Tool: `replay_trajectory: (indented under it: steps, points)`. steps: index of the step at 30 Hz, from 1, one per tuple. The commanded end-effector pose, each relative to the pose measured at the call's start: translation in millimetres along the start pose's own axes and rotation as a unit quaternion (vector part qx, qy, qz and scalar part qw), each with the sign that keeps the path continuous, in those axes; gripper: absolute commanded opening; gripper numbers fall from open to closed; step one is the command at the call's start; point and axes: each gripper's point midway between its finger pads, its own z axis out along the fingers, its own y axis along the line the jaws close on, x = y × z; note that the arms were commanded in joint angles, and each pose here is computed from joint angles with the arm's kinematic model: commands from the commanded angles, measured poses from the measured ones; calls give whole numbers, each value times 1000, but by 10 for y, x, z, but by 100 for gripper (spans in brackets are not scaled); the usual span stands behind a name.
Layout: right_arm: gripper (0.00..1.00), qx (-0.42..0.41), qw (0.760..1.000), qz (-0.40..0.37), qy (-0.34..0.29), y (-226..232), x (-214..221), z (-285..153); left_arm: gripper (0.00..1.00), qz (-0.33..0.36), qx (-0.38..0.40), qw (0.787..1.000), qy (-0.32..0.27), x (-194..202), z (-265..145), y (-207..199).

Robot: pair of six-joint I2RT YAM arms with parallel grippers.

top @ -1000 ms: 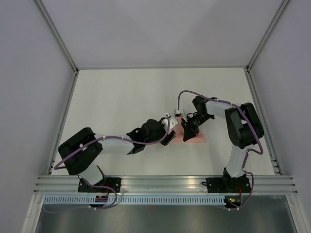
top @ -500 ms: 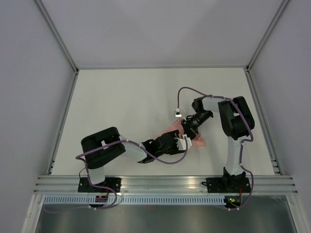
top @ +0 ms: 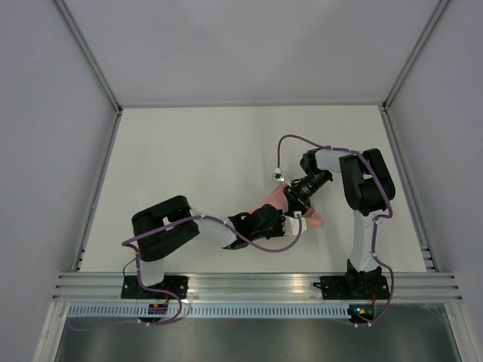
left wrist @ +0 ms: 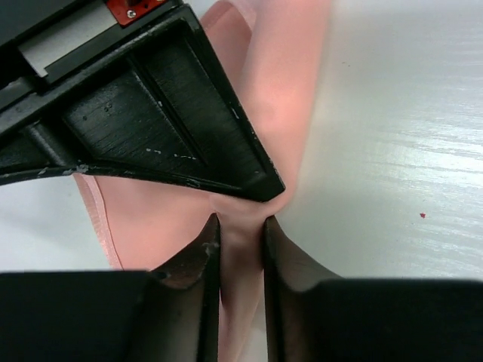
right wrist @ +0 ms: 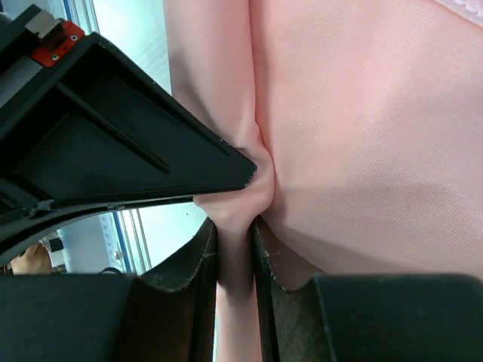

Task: Fold the napkin, place the utensils inside, and roll it up
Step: Roll the napkin at the center of the board.

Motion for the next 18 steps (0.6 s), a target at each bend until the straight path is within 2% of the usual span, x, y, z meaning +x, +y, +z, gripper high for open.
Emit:
replay_trajectory:
  steps: [1, 2, 5, 7, 8, 12, 13, 18]
  points:
    - [8, 69, 994, -61, 64, -517, 218, 86, 18, -21, 83, 994, 75, 387, 53, -379]
    - [9, 73, 994, -60, 62, -522, 206, 74, 12, -30, 109, 991, 77, 391, 53, -469]
    - [20, 87, 992, -67, 56, -532, 161, 38, 3, -43, 149, 984, 90, 412, 55, -609]
    - [29, 101, 991, -72, 44, -523, 91, -13, 2, -51, 163, 981, 93, 431, 52, -650]
    - [37, 108, 991, -72, 40, -519, 70, -37, 2, -59, 180, 977, 97, 461, 36, -716]
    - [51, 131, 988, -76, 13, -445, -90, -167, 2, -77, 203, 971, 103, 499, 24, -758]
    - [65, 135, 988, -71, 6, -432, -116, -203, 2, -79, 207, 970, 104, 498, 23, -769]
    - [66, 182, 981, -59, -32, -422, -330, -440, 2, -108, 232, 960, 111, 535, 7, -799]
